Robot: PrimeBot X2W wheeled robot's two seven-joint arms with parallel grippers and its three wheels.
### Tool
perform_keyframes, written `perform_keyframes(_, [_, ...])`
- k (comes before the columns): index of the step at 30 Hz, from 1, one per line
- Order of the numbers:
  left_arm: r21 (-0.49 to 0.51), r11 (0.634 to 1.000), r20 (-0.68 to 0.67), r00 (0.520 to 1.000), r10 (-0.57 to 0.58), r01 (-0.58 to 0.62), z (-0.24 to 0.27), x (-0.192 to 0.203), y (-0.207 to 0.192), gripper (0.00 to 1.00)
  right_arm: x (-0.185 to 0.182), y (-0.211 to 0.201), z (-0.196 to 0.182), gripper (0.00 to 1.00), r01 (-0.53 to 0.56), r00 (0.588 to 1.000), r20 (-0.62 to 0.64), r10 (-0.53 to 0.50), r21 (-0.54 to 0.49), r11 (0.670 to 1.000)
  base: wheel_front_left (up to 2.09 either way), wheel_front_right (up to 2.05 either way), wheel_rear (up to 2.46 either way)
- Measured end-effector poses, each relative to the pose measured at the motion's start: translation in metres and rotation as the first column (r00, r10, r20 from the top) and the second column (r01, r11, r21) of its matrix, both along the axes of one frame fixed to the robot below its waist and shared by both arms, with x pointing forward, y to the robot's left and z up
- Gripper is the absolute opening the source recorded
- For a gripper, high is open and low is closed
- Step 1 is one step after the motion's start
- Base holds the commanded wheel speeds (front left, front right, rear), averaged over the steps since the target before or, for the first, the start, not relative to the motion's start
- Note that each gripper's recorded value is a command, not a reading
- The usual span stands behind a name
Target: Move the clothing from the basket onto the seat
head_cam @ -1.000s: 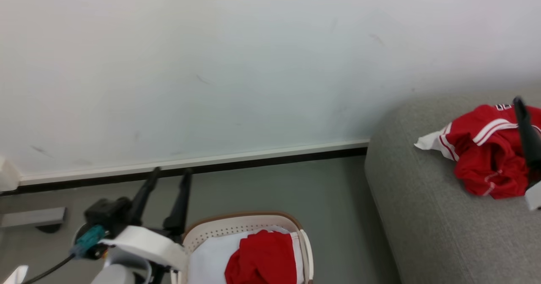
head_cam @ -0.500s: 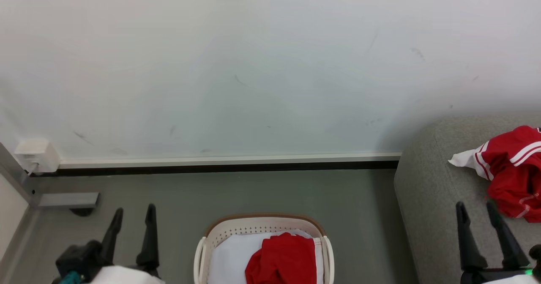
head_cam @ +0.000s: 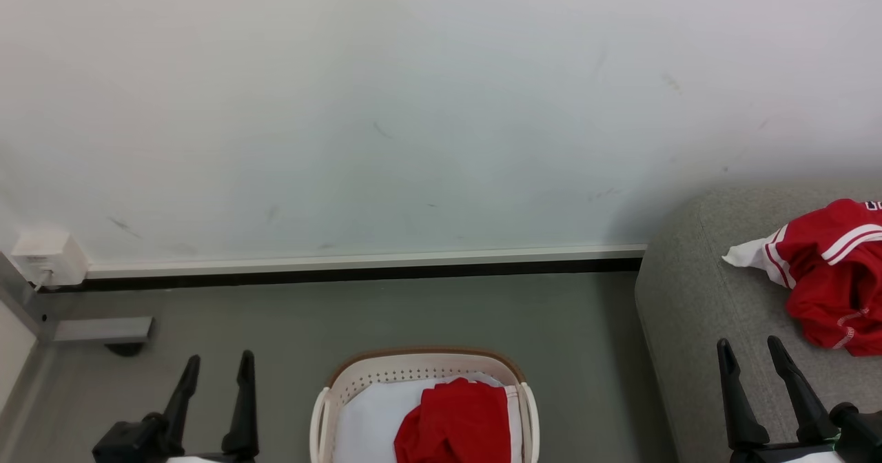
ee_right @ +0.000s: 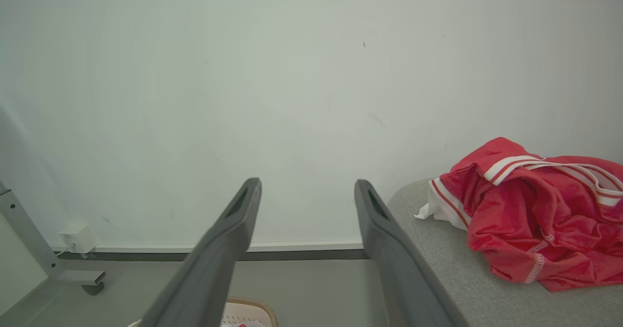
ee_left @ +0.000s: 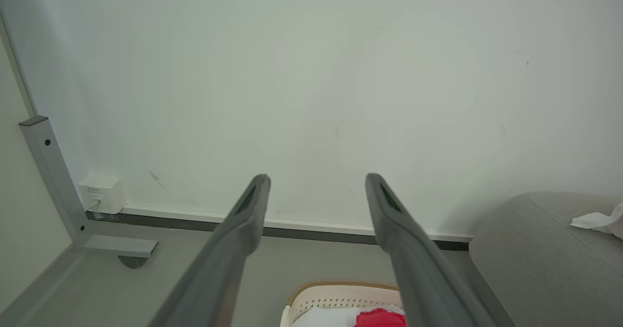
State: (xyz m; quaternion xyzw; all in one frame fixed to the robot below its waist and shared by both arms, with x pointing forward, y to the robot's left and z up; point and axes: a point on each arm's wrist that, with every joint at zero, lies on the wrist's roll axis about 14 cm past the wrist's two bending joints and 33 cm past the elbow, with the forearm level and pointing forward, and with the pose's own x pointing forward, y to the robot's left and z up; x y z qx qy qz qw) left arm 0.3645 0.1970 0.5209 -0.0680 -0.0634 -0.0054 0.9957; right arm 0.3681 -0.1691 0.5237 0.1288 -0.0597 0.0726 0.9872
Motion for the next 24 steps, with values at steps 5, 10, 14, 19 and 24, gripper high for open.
perform_keyframes(5, [0.008,1.0,-0.001,1.0,-0.008,0.008,-0.001,0.002,-0.002,1.0,0.0,0.001,-0.002,1.0,-0.002,1.0,-0.005,0.002,-0.001,1.0,0.0,0.0,0.0])
perform_keyframes(10, [0.01,0.999,0.003,0.999,-0.041,0.041,0.001,0.011,-0.013,1.0,0.005,0.003,0.0,1.0,-0.008,1.0,0.0,0.008,-0.002,1.0,0.0,0.0,0.0])
perform_keyframes(14, [0.017,0.996,0.014,0.996,-0.086,0.086,0.006,0.027,-0.028,1.0,0.017,0.002,0.011,1.0,-0.014,0.999,0.031,0.015,-0.012,1.0,0.0,0.0,0.0])
perform_keyframes(19, [0.025,0.99,0.009,0.99,-0.138,0.138,0.004,0.057,-0.044,1.0,0.043,-0.002,0.026,1.0,-0.006,0.997,0.078,0.007,-0.017,1.0,0.0,0.0,0.0])
perform_keyframes(24, [0.011,0.978,-0.055,0.977,-0.208,0.209,-0.022,0.09,-0.066,1.0,0.074,-0.007,0.032,1.0,0.015,0.994,0.108,-0.014,-0.01,1.0,0.0,0.0,0.0])
